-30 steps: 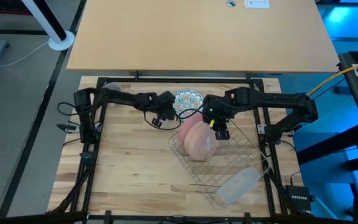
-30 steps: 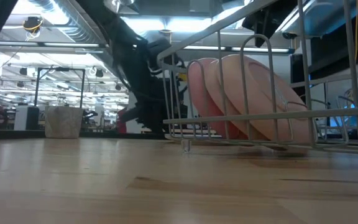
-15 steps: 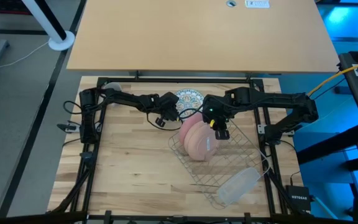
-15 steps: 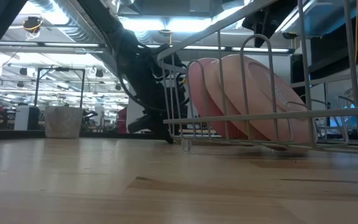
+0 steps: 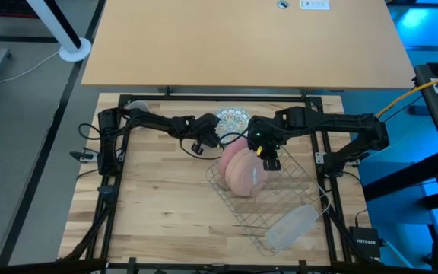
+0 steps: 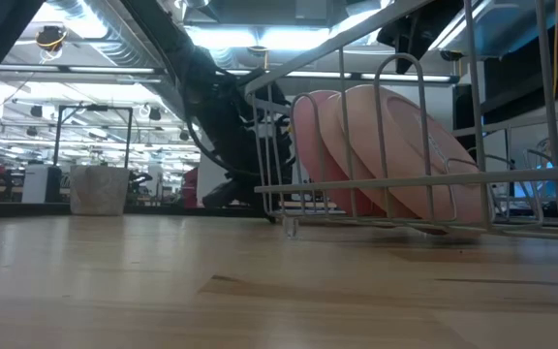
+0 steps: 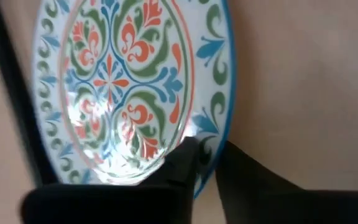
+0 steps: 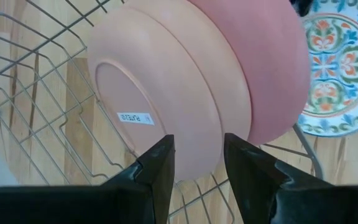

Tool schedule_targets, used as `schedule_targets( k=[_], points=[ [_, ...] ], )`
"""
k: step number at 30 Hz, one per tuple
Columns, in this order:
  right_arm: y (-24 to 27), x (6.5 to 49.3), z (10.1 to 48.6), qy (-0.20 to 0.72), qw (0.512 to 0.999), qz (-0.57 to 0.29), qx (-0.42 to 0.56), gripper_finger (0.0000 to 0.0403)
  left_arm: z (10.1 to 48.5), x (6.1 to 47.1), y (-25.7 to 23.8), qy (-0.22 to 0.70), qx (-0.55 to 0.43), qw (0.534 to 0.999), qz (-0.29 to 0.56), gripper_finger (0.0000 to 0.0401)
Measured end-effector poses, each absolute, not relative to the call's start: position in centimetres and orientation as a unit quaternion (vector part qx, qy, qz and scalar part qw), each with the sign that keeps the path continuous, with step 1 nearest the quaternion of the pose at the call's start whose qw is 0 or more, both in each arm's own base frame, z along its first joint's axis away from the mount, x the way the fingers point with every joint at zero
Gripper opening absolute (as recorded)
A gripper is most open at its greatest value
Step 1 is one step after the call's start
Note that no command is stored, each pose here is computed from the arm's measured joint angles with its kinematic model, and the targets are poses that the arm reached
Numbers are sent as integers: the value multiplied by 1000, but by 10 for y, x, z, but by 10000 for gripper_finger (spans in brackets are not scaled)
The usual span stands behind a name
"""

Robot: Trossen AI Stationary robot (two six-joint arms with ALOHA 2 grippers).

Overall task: Sort dishes
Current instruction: Put the white plate into the dish rack

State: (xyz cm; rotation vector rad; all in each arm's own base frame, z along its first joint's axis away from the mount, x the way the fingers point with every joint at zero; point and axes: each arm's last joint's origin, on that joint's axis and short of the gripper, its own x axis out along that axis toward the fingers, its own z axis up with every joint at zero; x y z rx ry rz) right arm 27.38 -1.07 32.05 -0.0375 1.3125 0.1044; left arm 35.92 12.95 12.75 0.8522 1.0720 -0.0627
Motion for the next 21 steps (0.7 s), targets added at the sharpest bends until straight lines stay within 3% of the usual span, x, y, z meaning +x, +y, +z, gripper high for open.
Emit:
schedule_targets(
  k=[4,21],
  points=[
    [-11,274,321,610,791,48,-17,143,130,361,131,489,399,775,-12,9],
    [-11,273,320,612,789,49,-17,143,131,363,120,515,383,765,51,2]
  ],
)
